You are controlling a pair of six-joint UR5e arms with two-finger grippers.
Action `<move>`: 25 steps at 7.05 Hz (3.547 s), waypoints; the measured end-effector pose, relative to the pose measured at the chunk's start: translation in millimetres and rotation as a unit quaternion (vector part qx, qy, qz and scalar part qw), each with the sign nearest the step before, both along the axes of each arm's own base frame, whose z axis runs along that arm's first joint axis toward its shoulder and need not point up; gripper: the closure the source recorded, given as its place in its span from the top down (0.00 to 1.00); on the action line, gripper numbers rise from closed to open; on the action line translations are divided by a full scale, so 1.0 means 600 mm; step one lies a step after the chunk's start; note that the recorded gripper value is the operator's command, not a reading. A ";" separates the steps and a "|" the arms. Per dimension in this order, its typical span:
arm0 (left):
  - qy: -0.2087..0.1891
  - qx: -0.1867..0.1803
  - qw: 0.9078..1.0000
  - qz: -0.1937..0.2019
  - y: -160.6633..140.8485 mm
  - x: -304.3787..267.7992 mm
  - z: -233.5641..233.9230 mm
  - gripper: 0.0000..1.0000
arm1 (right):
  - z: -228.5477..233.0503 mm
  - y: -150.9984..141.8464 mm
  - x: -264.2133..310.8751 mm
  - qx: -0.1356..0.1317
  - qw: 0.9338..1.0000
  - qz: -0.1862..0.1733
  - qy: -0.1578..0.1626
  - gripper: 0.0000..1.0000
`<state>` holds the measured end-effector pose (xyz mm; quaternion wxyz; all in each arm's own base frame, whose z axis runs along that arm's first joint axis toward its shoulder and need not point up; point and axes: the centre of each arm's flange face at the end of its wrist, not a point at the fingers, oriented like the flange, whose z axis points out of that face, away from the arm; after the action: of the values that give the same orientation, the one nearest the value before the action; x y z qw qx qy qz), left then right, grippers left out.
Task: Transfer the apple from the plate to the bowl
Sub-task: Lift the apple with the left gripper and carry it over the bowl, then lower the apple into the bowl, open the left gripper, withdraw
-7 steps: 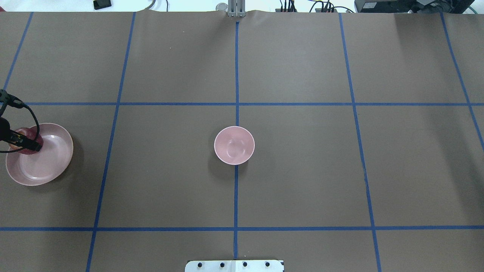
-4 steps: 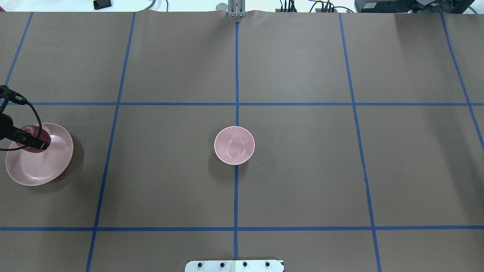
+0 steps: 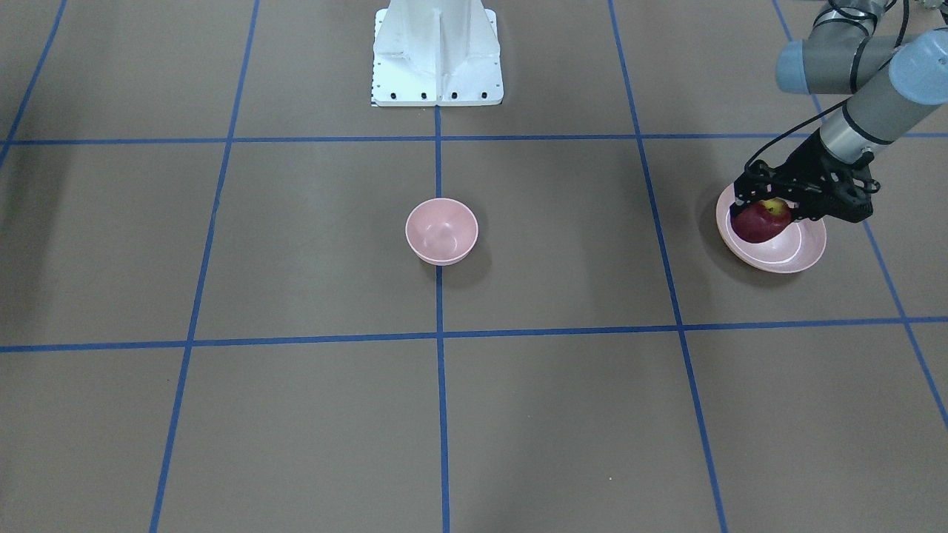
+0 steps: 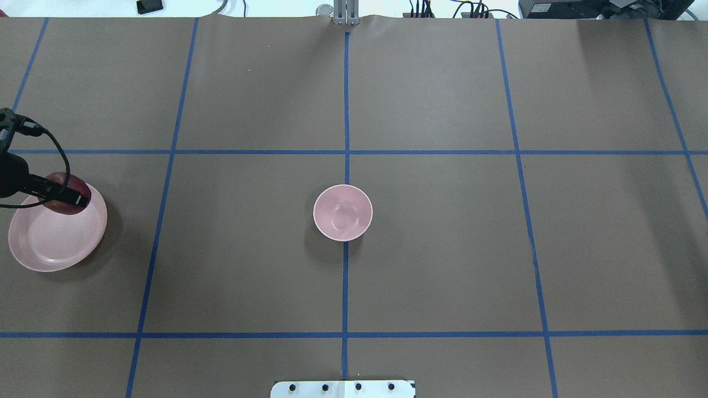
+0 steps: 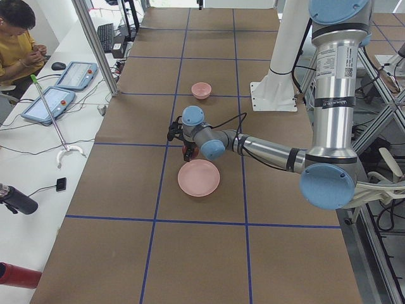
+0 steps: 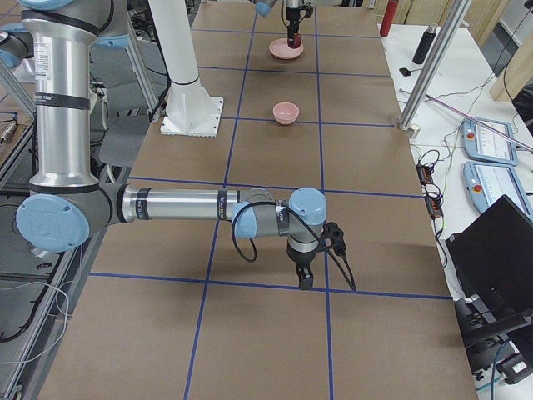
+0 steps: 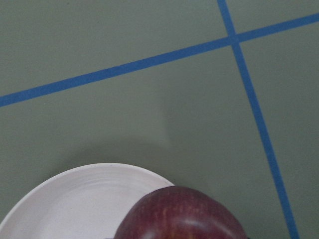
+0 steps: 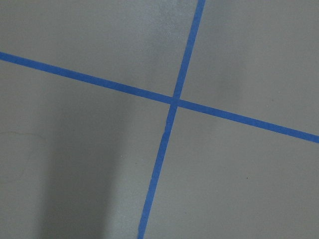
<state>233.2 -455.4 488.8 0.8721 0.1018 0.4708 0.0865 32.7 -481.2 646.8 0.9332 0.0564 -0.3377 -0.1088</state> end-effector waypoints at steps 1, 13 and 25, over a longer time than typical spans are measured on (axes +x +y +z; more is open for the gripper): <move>0.014 -0.014 1.000 -0.003 -0.002 0.036 -0.034 0.09 | 0.001 0.002 0.000 -0.001 1.000 0.000 -0.001 1.00; -0.049 -0.140 0.985 -0.093 0.040 0.615 -0.567 0.44 | 0.012 0.003 -0.001 -0.007 1.000 -0.001 -0.002 1.00; -0.058 -0.067 0.996 -0.022 0.060 0.415 -0.482 0.98 | 0.015 0.004 -0.001 -0.009 1.000 -0.001 -0.005 1.00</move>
<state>482.4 -419.6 199.5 0.9046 0.0481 0.4217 0.0409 32.0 -478.7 655.7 0.9319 0.0479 -0.3434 -0.1065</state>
